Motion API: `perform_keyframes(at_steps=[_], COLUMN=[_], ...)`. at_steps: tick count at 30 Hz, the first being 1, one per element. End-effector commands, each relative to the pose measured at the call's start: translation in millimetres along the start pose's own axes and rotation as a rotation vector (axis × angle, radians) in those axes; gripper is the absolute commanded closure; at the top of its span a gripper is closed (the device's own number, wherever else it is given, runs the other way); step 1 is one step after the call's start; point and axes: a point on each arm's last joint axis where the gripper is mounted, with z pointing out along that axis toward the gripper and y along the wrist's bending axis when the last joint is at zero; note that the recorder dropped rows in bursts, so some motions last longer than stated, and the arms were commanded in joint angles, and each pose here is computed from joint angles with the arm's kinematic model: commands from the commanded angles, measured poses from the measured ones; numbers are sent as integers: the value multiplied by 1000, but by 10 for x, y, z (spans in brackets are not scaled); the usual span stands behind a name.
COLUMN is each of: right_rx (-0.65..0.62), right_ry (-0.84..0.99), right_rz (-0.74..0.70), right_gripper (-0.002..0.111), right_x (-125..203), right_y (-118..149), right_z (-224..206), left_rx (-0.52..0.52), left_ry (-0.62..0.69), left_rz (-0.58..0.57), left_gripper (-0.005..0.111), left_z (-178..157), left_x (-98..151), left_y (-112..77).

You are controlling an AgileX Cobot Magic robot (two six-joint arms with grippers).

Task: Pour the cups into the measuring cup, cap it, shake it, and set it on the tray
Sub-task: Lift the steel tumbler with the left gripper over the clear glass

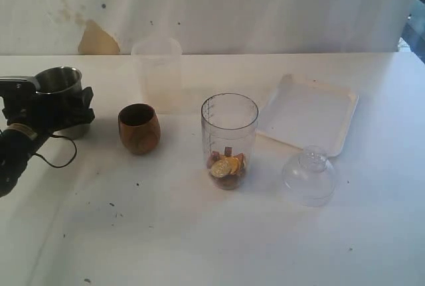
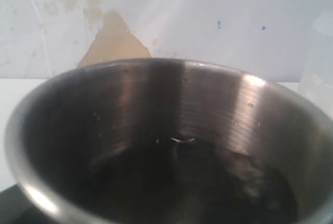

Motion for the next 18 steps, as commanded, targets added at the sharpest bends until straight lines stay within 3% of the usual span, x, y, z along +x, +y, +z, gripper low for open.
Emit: perform_keyframes(at_steps=[1,6,18], right_rx=[4,4,4], right_ry=[-3,-3,-3], right_rz=[4,4,4], right_gripper=[108,108,108], right_x=[3,3,3], right_y=[-2,-2,-2], right_z=[-3,-3,-3], left_rx=[-8,58,140], left_ry=[-16,-36,-109], left_rz=[-4,25,105], left_gripper=[106,106,106], left_z=[2,3,-59], left_x=[-25,-133,-764], left_y=[10,-60,-203])
